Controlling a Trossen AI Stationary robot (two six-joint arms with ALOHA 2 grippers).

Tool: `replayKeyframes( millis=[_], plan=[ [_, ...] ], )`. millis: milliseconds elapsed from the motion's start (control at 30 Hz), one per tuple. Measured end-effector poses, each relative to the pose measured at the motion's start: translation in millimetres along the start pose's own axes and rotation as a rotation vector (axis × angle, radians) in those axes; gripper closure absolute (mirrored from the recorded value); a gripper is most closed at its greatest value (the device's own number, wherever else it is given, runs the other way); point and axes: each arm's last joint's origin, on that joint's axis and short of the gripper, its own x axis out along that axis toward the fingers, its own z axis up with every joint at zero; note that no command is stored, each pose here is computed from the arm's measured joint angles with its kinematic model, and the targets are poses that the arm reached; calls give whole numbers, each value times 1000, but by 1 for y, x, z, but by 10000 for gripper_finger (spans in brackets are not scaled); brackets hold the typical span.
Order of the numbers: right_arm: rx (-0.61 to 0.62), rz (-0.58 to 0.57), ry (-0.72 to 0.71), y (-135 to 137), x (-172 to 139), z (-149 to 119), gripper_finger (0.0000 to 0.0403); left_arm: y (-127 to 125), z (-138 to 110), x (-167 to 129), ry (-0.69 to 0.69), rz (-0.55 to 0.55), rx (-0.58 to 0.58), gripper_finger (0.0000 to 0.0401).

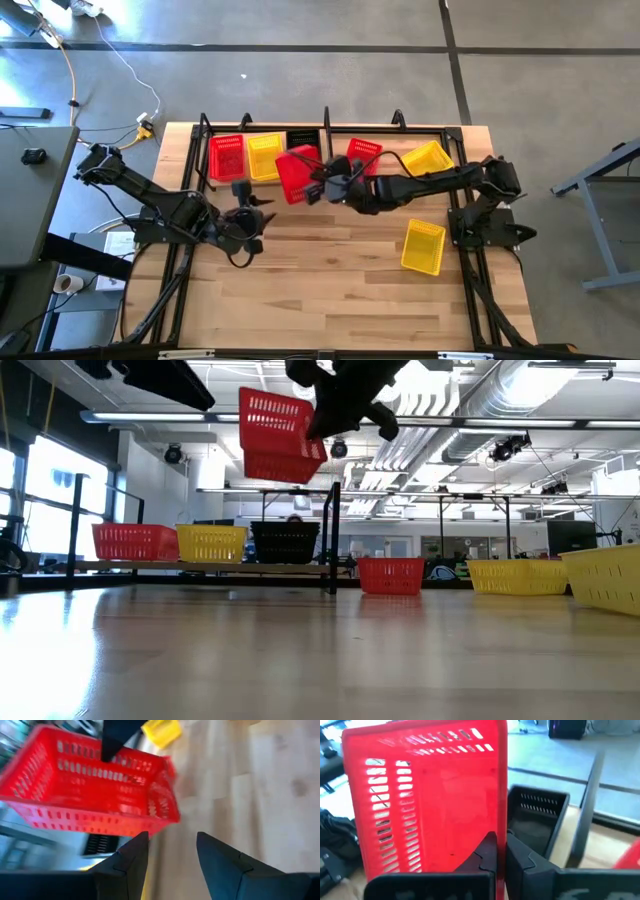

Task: Stack baskets on shelf by color
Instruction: Stack the bottom red bin on top of the red bin on the shelf

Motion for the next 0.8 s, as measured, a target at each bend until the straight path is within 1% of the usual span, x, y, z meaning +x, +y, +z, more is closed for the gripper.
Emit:
replayKeyframes(
  millis=[167,367,467,667,800],
  plan=[
    [2,14,-64,-1,6,11,403,4,6,1,-31,82,74,243],
    [1,15,-117,-5,13,22,403,7,14,3,-78,105,146,243],
    [1,19,-130,-6,15,25,403,10,17,6,-84,122,163,243],
    [-26,22,-129,-5,15,24,403,14,17,23,-37,159,192,243],
    [-40,23,-133,-5,14,25,403,8,17,37,3,169,221,243]
  ],
)
